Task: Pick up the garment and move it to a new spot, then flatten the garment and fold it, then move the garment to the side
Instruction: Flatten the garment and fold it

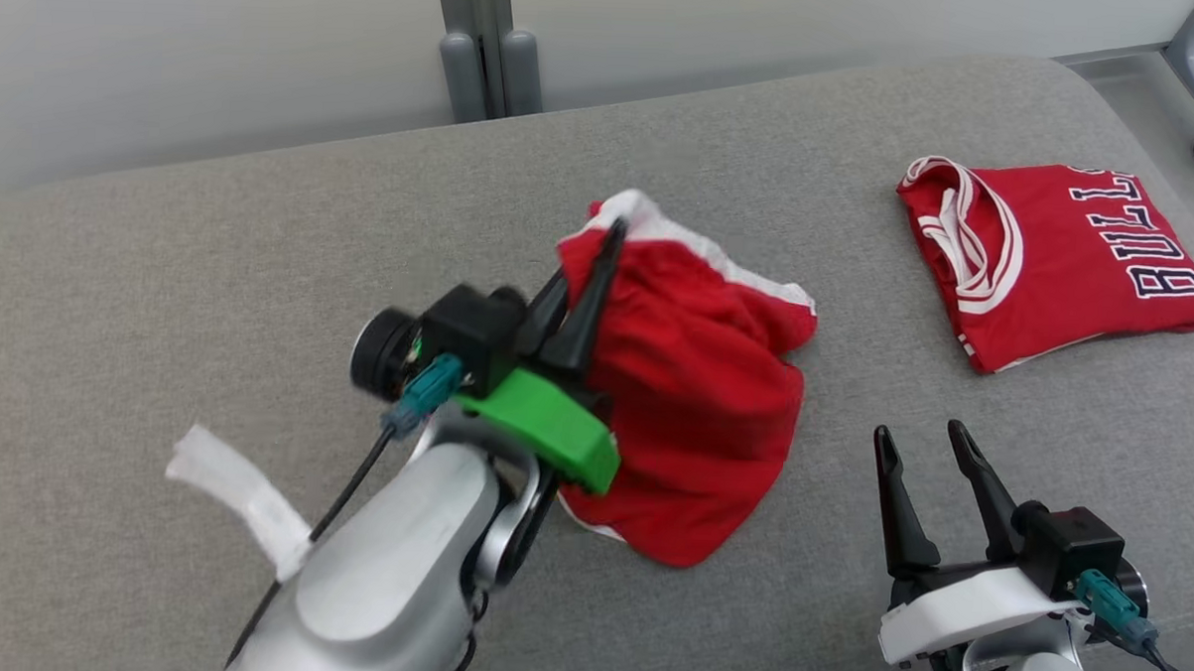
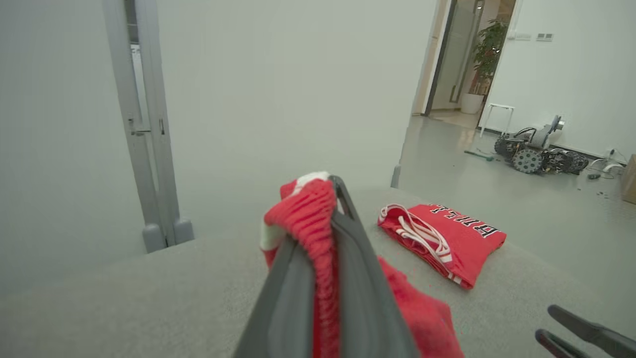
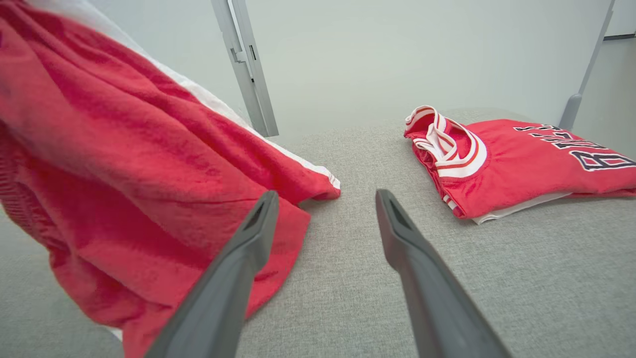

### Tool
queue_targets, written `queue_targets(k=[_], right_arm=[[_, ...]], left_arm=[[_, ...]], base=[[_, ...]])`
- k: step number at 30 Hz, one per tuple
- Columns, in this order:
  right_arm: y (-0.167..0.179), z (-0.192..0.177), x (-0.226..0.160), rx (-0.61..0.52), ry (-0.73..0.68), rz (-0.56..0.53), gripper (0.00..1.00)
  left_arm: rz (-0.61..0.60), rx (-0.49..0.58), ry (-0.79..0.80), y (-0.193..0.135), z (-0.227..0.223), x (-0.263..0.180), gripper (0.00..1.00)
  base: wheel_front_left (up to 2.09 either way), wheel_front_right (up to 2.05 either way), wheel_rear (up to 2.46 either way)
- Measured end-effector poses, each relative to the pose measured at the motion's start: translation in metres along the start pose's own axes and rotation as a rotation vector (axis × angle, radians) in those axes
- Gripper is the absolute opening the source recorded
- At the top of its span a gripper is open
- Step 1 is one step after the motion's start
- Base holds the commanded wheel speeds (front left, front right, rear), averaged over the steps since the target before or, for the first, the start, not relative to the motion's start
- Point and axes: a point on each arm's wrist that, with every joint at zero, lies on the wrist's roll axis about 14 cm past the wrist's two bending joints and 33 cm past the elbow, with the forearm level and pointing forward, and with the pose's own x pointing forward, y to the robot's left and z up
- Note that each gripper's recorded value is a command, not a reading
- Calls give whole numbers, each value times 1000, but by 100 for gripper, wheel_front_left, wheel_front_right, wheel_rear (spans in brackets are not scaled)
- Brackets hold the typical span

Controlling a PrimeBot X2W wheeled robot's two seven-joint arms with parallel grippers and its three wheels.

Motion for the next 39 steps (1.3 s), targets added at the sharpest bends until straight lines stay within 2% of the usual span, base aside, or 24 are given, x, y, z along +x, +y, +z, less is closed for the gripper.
queue_targets(k=[3,7,19,27,36,37,38,39], right_arm=[[3,-2,4,0,5,11,100],[12,-6,10,-2,16,41,100],[32,-10,20,-1,26,103,100],[31,-10,21,-4,24,101,100],[26,-8,21,-8,20,88,100],[26,-8,21,-8,20,88,100],[26,-8,21,-8,20,87,100],[26,-8,21,-8,19,87,100]], left_arm=[[105,-39,86,28,-33,-35,0],[199,-84,121,51,-48,-68,0],[376,-219,264,71,-100,-142,0],[439,-263,319,88,-122,-159,0],[439,-207,277,107,-109,-148,0],[438,-205,276,107,-109,-148,32],[436,-205,276,107,-109,-148,56],[440,-206,276,107,-110,-148,99]], base=[[0,0,0],[0,0,0],[0,0,0],[0,0,0],[0,0,0],[0,0,0],[0,0,0],[0,0,0]])
